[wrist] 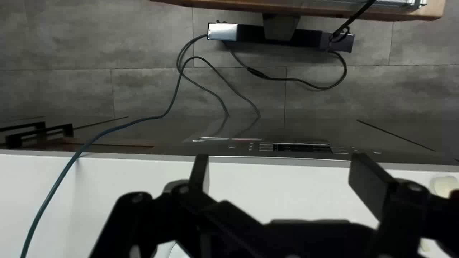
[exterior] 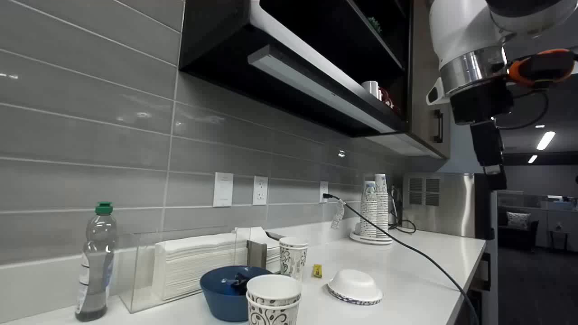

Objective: Lift the black lid for the bottle from the blue bowl and put it in the cabinet on top

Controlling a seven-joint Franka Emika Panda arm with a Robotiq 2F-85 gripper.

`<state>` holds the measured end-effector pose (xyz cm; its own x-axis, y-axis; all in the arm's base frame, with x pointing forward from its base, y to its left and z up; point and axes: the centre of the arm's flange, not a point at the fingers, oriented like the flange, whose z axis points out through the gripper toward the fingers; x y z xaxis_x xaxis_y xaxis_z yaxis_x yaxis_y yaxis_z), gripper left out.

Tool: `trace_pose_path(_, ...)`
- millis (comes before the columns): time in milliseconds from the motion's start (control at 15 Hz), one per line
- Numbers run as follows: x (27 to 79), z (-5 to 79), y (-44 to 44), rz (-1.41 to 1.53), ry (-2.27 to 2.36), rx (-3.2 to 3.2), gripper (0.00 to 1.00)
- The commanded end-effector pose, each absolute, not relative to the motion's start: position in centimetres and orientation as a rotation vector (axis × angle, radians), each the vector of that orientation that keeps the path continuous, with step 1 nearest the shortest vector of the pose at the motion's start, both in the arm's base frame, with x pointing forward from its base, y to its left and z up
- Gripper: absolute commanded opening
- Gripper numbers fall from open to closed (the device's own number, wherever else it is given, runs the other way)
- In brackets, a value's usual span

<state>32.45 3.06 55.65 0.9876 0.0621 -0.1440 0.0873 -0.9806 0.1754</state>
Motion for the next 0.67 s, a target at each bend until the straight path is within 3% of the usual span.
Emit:
trace_pose_path(0, 32.4, 55.6, 3.1, -0.205, 0.112, 2.950, 1.00)
trace_pose_path(400, 33.0, 55.8, 3.0, -0.187, 0.099, 2.967, 1.00)
trace_pose_path(600, 37.4, 56.5, 2.3, -0.039, 0.020, 2.964, 1.00)
